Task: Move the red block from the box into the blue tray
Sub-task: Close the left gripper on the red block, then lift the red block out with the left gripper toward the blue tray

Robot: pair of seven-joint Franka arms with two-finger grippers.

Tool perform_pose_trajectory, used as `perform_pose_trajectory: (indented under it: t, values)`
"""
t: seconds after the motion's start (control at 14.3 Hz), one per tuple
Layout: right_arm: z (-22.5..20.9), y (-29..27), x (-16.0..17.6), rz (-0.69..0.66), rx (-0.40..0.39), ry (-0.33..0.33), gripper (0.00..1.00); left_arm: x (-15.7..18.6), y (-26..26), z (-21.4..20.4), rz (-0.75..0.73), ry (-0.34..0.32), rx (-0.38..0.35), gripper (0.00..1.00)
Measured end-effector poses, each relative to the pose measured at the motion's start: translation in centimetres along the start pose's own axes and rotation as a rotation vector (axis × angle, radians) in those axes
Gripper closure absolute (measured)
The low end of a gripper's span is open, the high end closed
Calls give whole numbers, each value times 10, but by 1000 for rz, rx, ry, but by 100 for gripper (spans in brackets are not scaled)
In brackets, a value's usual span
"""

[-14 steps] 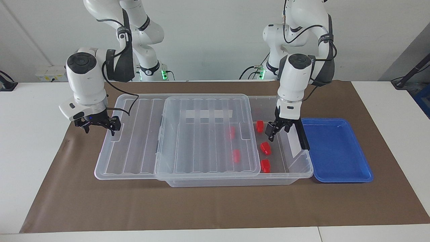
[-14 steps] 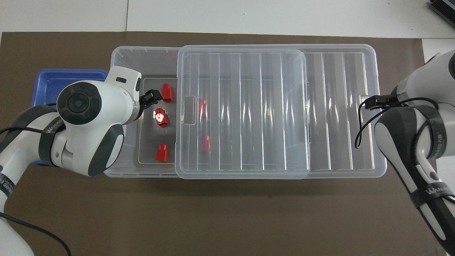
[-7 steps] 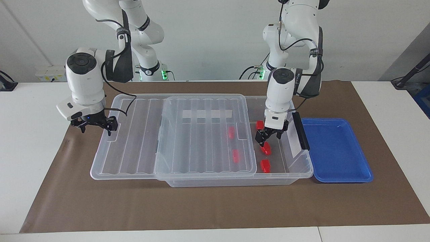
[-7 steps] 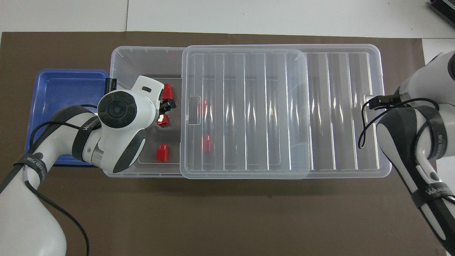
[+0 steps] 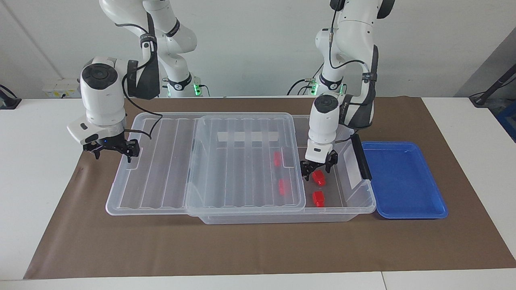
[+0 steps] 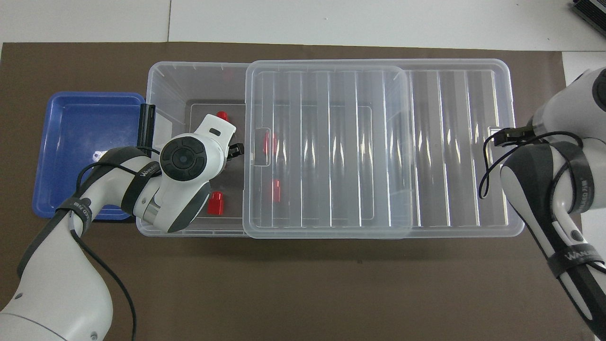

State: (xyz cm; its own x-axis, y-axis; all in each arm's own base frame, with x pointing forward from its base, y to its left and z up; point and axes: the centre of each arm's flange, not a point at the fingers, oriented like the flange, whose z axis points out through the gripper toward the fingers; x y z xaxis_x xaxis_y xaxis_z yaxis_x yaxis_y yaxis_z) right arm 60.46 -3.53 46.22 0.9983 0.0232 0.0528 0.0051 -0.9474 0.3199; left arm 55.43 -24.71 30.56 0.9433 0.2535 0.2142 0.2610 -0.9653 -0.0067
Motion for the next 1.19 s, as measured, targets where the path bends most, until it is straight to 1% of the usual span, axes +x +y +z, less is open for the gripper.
perform_pose_trajectory:
  t: [0.28, 0.35, 0.42, 0.56, 0.7, 0.77, 0.91, 1.05, 1.19]
  values:
    - [0, 0, 0, -2, -3, 0, 0, -9, -5, 11, 8, -8, 1, 0]
    - [0, 0, 0, -2, -4, 0, 0, -9, -5, 11, 9, -7, 1, 3]
    - [0, 0, 0, -2, -4, 0, 0, -9, -5, 11, 8, -7, 1, 4]
    - [-4, 2, 1, 5, 2, 8, 0, -8, -5, 8, 8, -2, -3, 26]
    - [-19, 5, 1, 34, 44, 24, 0, -7, -4, 4, 8, 5, -8, 55]
    - [-28, 7, -1, 47, 63, 32, 0, -6, -3, 3, 8, 5, -8, 66]
    - [-50, 12, -6, 78, 111, 51, 0, -3, -4, 0, 4, -4, 10, 66]
    - [-76, 19, -14, 117, 179, 61, 0, 7, -3, -11, -7, -15, 39, 66]
    - [-101, 28, -25, 133, 205, 45, 0, 26, 1, -34, -49, -26, 41, 66]
